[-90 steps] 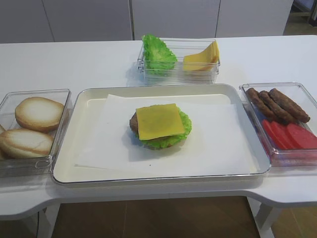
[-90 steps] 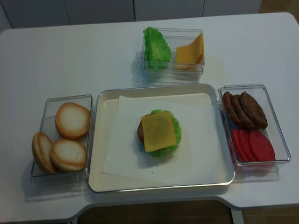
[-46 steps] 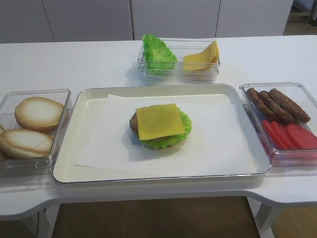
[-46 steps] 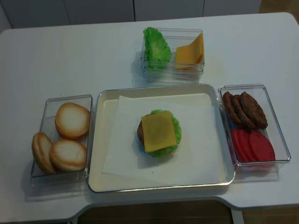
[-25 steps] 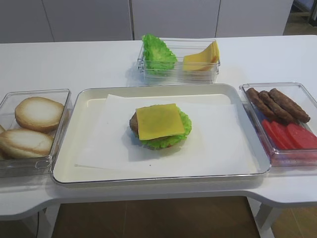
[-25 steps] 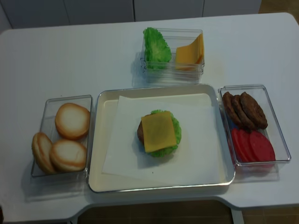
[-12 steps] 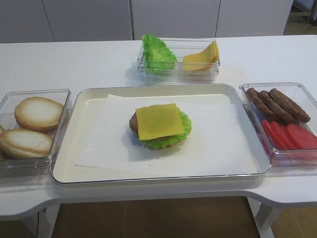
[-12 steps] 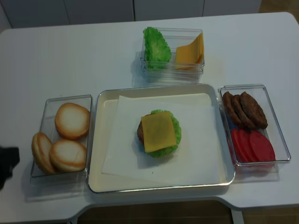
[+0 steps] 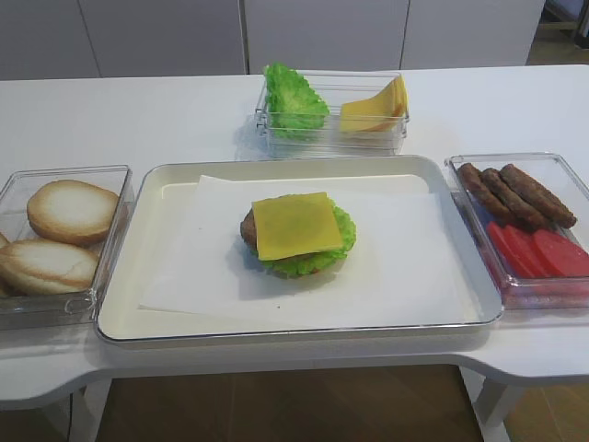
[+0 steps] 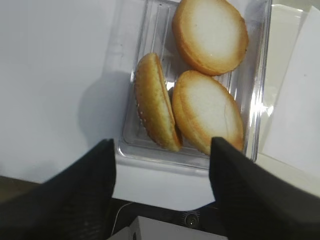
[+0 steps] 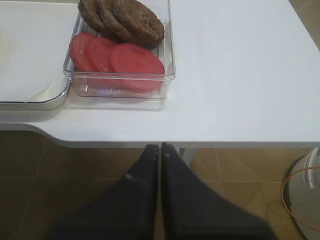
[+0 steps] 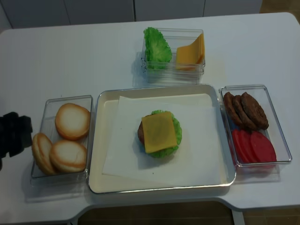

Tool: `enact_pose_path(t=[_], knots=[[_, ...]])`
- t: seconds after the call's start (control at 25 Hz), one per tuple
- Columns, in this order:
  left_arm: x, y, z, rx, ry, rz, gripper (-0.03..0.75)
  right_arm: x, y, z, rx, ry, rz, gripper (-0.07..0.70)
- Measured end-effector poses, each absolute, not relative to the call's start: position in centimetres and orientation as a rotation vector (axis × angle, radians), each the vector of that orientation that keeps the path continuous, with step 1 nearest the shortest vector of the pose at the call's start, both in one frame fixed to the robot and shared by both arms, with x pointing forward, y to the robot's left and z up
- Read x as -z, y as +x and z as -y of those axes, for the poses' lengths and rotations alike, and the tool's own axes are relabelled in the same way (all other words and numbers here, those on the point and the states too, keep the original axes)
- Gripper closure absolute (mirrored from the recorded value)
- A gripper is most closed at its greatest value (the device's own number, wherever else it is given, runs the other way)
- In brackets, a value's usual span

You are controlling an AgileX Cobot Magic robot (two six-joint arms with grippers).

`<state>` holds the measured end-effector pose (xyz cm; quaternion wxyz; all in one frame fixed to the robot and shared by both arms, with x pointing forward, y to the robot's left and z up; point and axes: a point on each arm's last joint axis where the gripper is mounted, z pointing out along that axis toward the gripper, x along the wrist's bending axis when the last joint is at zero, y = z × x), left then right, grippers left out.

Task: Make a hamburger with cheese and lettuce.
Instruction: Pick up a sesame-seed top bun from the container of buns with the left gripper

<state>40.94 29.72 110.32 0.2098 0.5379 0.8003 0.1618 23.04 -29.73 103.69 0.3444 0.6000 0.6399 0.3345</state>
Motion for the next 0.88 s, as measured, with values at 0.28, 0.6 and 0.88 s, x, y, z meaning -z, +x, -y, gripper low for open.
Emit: enact_pose_path(t=[0.28, 0.6, 0.88], knots=[[-109.9, 41.5, -30.0, -0.442, 1.348, -2.344, 0.273, -103.7, 23.0, 29.8, -0.865, 1.558, -1.661, 0.540], [-108.1, 43.4, -30.2, -0.422, 1.361, -2.447, 0.273, -103.7, 23.0, 29.8, -0.863, 1.557, -1.660, 0.547], [-106.5, 45.3, -30.1, -0.390, 1.312, -2.508, 0.273, -103.7, 23.0, 29.8, -0.864, 1.560, -1.659, 0.540]])
